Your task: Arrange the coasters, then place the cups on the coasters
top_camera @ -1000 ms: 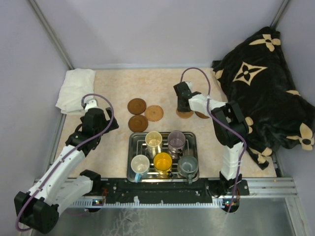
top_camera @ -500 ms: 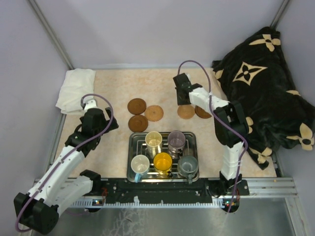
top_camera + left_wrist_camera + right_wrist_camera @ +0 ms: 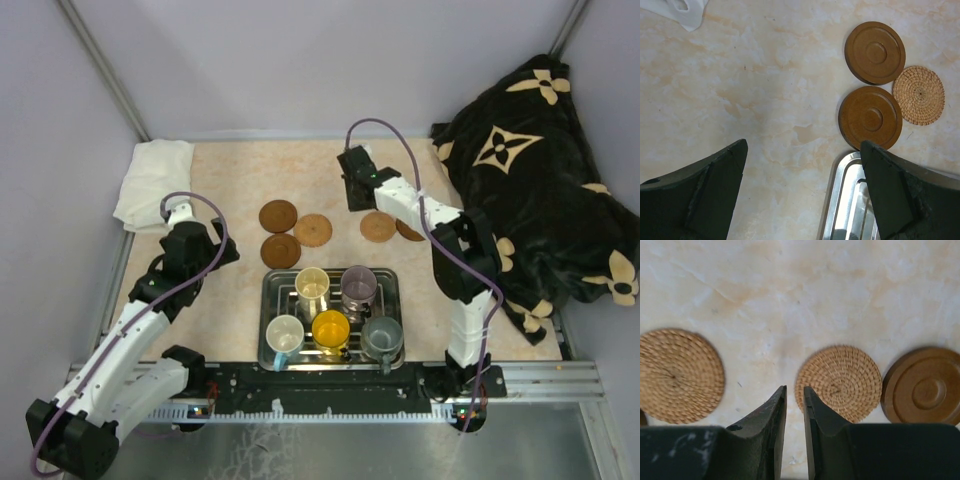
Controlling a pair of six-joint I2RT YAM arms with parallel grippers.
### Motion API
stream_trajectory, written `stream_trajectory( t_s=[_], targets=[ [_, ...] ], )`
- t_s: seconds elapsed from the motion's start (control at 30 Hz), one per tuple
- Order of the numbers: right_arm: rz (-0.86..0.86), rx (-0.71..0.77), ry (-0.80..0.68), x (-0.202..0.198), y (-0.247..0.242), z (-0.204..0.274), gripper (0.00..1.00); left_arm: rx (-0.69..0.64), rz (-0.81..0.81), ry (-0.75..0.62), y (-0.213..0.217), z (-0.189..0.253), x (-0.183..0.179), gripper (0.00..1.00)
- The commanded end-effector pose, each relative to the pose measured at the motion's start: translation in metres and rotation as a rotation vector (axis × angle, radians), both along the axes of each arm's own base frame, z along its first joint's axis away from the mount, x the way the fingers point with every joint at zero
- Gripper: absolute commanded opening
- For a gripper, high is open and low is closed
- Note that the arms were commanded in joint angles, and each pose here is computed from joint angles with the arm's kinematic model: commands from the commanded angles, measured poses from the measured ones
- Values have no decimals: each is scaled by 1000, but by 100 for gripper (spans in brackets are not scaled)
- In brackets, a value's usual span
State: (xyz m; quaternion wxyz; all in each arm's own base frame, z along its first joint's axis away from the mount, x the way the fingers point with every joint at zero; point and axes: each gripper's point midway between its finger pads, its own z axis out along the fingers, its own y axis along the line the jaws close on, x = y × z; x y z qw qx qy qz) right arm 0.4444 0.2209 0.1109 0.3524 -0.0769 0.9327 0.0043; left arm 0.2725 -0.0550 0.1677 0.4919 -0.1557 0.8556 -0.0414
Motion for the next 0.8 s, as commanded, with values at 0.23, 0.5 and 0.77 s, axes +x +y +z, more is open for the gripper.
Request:
stream_trajectory(
  t_s=[0.23, 0.5, 0.77],
  targets=[
    [-105, -72, 81, -36, -45, -35, 19, -2, -4, -10, -1, 1, 1, 100],
    [-138, -74, 92, -32, -56, -48, 18, -1, -9, -5, -2, 0, 0, 100],
    [-136, -62, 101, -23, -58, -53, 18, 4, -3, -2, -1, -1, 1, 100]
  ],
)
